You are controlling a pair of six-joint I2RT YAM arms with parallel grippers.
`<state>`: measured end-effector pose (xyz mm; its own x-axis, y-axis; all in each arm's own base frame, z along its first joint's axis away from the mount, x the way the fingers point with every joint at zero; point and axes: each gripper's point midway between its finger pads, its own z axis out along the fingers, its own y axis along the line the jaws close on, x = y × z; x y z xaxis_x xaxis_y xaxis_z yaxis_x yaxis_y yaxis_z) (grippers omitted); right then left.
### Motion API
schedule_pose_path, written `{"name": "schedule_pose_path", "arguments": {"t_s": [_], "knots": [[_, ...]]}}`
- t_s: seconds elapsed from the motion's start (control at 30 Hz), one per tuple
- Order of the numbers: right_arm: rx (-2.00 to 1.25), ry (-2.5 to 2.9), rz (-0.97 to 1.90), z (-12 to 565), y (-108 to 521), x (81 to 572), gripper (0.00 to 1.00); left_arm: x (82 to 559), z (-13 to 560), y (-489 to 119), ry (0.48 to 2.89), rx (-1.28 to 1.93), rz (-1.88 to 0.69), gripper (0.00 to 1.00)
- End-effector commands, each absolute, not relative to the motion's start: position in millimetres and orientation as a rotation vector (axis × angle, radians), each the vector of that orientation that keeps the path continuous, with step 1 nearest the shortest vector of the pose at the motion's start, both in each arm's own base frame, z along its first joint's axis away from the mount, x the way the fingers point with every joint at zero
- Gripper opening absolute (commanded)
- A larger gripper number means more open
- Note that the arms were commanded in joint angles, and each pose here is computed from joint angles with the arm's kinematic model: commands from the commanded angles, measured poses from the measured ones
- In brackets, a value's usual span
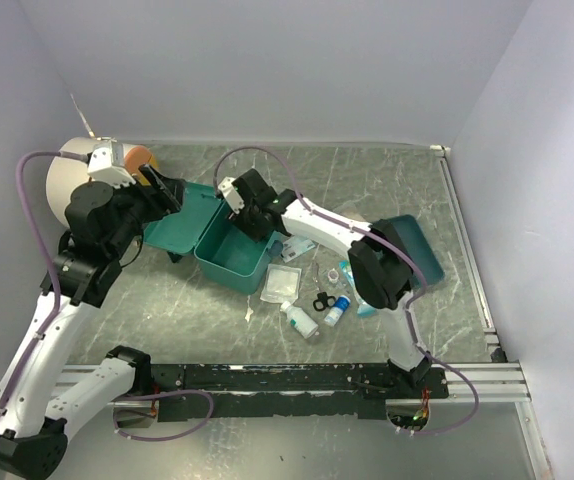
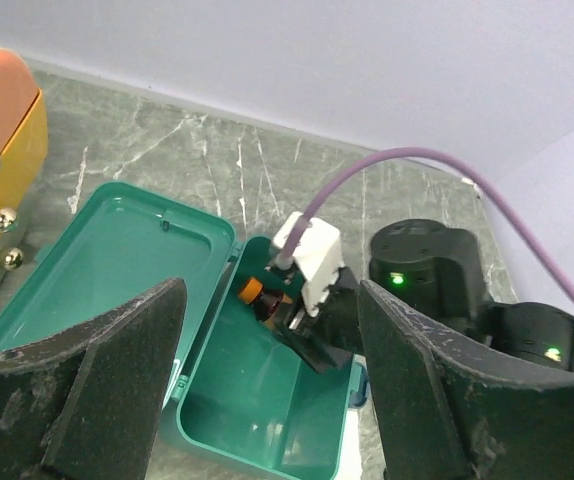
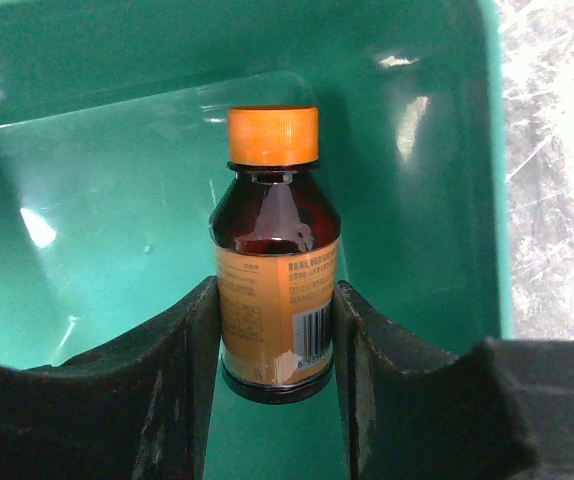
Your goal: Organize the medicine kit
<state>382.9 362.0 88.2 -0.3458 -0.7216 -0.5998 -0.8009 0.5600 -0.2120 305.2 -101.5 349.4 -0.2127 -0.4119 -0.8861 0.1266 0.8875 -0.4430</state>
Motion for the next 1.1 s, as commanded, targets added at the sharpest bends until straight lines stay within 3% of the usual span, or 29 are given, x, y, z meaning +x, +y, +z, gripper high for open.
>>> {"name": "schedule_pose_path", "arguments": {"t_s": [0.0,0.23,0.57,0.9,1.07], "knots": [[-1.282,2.093,0.062,93.8,361.6,394.8,0.40,303.1,374.8,-96.6,1.630,-0.251,-0.513,0.80],[-1.367,2.085,-0.111,82.9,344.7,407.1,0.44,308.7,381.0,-97.9,1.602,-0.262,-0.524,0.80],[-1.409,2.108,-0.119,70.5,336.1,396.8,0.47,314.0,372.5,-102.6,1.627,-0.263,-0.537,0.80],[-1.400,2.145,-0.149,54.5,331.5,400.7,0.59,311.3,381.6,-111.7,1.618,-0.188,-0.566,0.81],[-1.332,2.140,-0.126,69.7,339.3,407.2,0.51,315.1,380.8,-111.3,1.629,-0.185,-0.549,0.80]]}}
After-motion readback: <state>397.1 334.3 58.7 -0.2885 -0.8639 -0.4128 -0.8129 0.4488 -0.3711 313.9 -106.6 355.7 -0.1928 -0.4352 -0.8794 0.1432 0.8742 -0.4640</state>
